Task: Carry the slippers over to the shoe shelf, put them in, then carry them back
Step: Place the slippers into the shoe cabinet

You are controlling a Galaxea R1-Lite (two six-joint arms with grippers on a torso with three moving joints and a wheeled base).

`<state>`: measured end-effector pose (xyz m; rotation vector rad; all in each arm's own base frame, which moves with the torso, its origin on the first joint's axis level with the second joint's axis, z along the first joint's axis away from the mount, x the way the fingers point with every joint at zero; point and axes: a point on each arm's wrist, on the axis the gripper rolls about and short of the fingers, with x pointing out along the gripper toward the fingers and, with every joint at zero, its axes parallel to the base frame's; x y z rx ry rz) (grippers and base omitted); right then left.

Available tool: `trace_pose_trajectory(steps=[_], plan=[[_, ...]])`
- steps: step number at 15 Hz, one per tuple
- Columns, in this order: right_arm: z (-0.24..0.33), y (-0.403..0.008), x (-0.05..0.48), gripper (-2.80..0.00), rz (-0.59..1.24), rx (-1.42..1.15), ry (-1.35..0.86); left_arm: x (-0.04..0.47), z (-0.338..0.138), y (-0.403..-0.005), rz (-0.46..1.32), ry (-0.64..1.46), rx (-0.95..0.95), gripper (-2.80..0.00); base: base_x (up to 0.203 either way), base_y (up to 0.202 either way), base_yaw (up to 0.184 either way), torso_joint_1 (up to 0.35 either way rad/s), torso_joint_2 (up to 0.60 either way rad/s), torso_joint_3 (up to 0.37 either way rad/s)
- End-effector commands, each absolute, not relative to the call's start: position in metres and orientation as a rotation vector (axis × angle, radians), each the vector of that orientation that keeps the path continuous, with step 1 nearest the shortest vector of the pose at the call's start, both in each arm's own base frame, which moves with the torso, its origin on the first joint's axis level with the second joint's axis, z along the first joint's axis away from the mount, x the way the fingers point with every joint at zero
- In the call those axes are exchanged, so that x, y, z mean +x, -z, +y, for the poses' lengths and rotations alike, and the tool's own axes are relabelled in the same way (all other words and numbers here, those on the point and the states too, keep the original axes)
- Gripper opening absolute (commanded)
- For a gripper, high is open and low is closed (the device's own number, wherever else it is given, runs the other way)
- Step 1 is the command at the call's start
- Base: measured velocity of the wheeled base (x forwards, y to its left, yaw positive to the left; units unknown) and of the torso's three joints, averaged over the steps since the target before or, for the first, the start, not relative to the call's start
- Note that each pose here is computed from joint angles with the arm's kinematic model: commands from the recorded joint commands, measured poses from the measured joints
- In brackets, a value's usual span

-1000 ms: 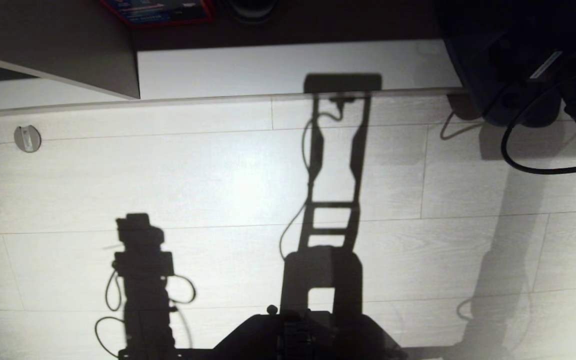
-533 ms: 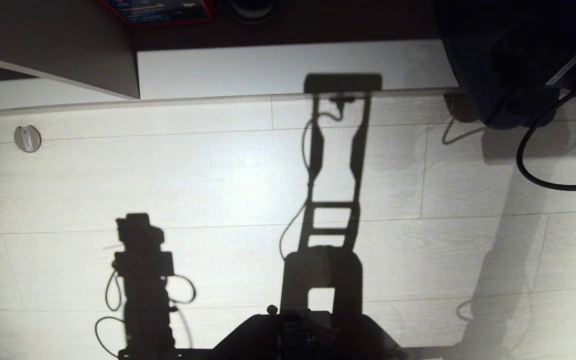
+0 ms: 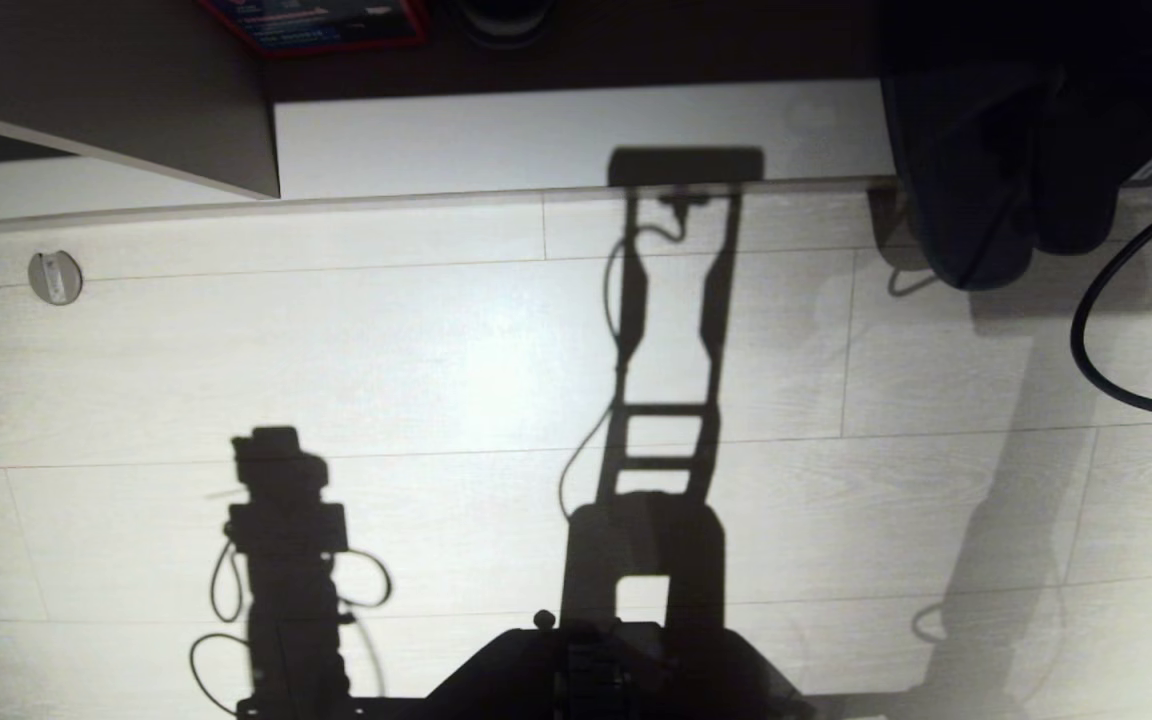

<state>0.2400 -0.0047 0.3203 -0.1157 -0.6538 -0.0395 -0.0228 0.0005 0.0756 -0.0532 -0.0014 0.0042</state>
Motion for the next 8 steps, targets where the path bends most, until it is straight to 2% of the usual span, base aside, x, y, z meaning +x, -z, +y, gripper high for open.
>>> trace_pose_trajectory(steps=[1, 8], plan=[[-0.004, -0.322, 0.234, 0.00, -0.667, -0.119, 0.030, -0.023, 0.001, -0.076, -0.002, -0.005, -0.054, -2.80, 0.000, 0.000, 0.000, 0.000, 0.00, 0.000], [0.003, -0.306, 0.215, 0.00, -0.621, -0.166, -0.016, -0.023, 0.001, -0.076, -0.002, -0.005, -0.054, -2.80, 0.000, 0.000, 0.000, 0.000, 0.00, 0.000]])
